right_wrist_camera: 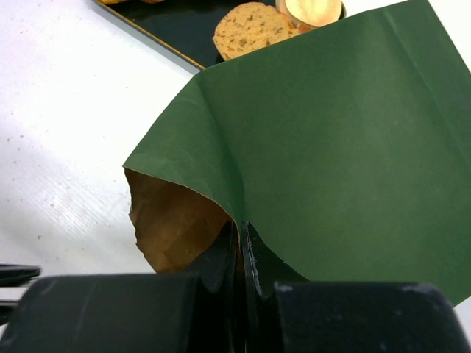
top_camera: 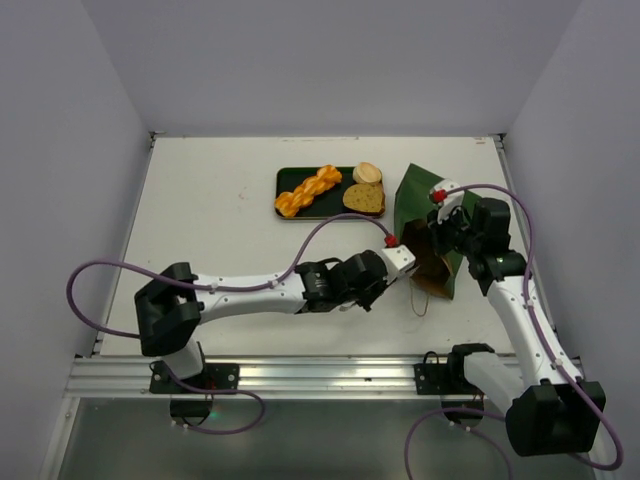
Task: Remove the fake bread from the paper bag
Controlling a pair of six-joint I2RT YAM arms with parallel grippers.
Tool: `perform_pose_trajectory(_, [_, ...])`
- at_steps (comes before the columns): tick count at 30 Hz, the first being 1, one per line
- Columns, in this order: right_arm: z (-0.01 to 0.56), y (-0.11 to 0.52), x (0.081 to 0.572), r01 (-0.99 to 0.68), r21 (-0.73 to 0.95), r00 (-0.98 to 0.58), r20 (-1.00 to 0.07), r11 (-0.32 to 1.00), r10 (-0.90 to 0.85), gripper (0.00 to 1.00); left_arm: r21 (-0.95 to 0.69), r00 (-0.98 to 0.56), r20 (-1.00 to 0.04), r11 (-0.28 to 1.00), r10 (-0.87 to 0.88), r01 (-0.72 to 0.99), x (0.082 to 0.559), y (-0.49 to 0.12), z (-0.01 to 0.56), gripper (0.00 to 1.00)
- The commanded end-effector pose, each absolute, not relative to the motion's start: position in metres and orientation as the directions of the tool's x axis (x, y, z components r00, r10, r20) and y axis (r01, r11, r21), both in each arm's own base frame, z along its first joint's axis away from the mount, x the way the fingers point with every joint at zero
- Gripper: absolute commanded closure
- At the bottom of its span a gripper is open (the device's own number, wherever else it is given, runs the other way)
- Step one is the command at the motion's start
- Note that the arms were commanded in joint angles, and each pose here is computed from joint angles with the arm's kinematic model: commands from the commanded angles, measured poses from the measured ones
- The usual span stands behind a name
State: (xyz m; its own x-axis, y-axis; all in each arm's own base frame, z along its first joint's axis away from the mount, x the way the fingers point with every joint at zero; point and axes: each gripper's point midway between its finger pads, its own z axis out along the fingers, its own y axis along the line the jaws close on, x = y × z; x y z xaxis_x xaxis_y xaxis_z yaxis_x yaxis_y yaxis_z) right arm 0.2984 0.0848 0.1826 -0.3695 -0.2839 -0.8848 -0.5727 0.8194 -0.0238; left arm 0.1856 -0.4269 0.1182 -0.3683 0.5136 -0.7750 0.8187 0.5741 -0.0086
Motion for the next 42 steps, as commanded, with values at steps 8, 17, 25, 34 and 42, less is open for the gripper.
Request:
perform_pose_trajectory(8, [0.197,0.074,0.311,-0.508,-0.065,-0.321,-0.911,0.859,-0.259,0.96,-0.172,-0.393,-0.838,0.499,0.380,0.849,0.149,-0.404,0.175,1.00])
perform_pose_trajectory(17, [0.197,0.071,0.311,-0.501,-0.068,-0.324,-0.910,0.863,-0.259,0.96,-0.260,-0.422,-0.837,0.424,0.349,0.867,0.113,-0.365,0.186,1.00])
perform_pose_trajectory(25, [0.197,0.070,0.312,-0.493,-0.067,-0.324,-0.911,0.867,-0.254,0.96,-0.275,-0.398,-0.880,0.406,0.259,0.871,0.094,-0.306,0.230,1.00])
perform_pose_trajectory(34, [0.197,0.069,0.312,-0.491,-0.063,-0.328,-0.911,0.869,-0.251,0.96,-0.204,-0.421,-0.889,0.668,0.180,0.716,0.165,-0.252,0.247,1.00])
perform_pose_trajectory(42, [0.197,0.071,0.310,-0.499,-0.054,-0.330,-0.911,0.865,-0.247,0.96,-0.251,-0.447,-0.894,0.789,0.033,0.561,0.268,-0.237,0.237,1.00])
